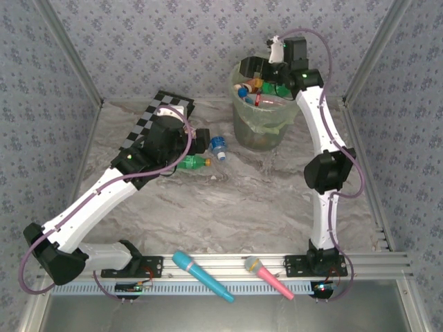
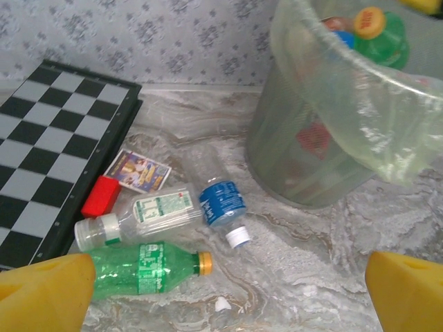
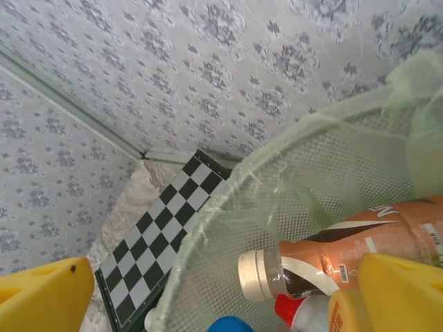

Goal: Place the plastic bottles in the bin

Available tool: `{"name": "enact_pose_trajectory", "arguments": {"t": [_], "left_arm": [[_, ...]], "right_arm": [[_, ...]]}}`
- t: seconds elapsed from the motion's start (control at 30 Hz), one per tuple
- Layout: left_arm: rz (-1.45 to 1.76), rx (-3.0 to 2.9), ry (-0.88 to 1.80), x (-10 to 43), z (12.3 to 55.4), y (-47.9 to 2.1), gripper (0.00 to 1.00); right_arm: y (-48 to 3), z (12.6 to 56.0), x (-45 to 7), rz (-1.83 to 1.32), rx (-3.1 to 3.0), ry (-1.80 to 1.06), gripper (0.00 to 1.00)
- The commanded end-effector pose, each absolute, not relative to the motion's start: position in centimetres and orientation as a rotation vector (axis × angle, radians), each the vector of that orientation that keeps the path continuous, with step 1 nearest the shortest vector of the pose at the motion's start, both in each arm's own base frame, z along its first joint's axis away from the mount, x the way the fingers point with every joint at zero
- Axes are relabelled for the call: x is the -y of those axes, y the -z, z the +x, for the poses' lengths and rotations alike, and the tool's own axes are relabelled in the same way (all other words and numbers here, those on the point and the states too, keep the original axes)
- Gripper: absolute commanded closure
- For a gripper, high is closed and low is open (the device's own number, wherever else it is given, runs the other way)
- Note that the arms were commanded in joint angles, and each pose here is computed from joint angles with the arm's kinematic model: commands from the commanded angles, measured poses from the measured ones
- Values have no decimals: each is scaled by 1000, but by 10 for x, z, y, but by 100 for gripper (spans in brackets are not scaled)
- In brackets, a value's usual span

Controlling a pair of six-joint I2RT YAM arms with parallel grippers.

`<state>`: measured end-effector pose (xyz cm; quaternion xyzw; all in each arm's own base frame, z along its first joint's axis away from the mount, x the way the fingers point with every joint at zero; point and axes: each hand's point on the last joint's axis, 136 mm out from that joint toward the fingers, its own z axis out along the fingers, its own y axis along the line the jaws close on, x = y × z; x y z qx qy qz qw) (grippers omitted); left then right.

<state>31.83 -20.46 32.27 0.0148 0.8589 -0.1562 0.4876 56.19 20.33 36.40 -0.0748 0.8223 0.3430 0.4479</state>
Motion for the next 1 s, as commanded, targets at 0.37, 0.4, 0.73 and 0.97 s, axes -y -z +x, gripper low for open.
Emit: {"name": "enact_pose_trajectory", "arguments": {"t": [0.37,0.4,0.73,0.97], "left_arm": [[-313,-2253,411,149,336,-246,1],[-314,-2270,405,148,337,-239,3],[-692,-2448,293,122,345,-174,4],[-1058,-2409,439,131,347,-133,7]], "right_arm": [[-437,498,-169,-163,-1908,-773,0],[-438,493,-168,-162,-1904,-768,0],[-431,444,-167,-182,-1911,-678,0],[-423,423,-175,-217,-1919,-662,0]]}}
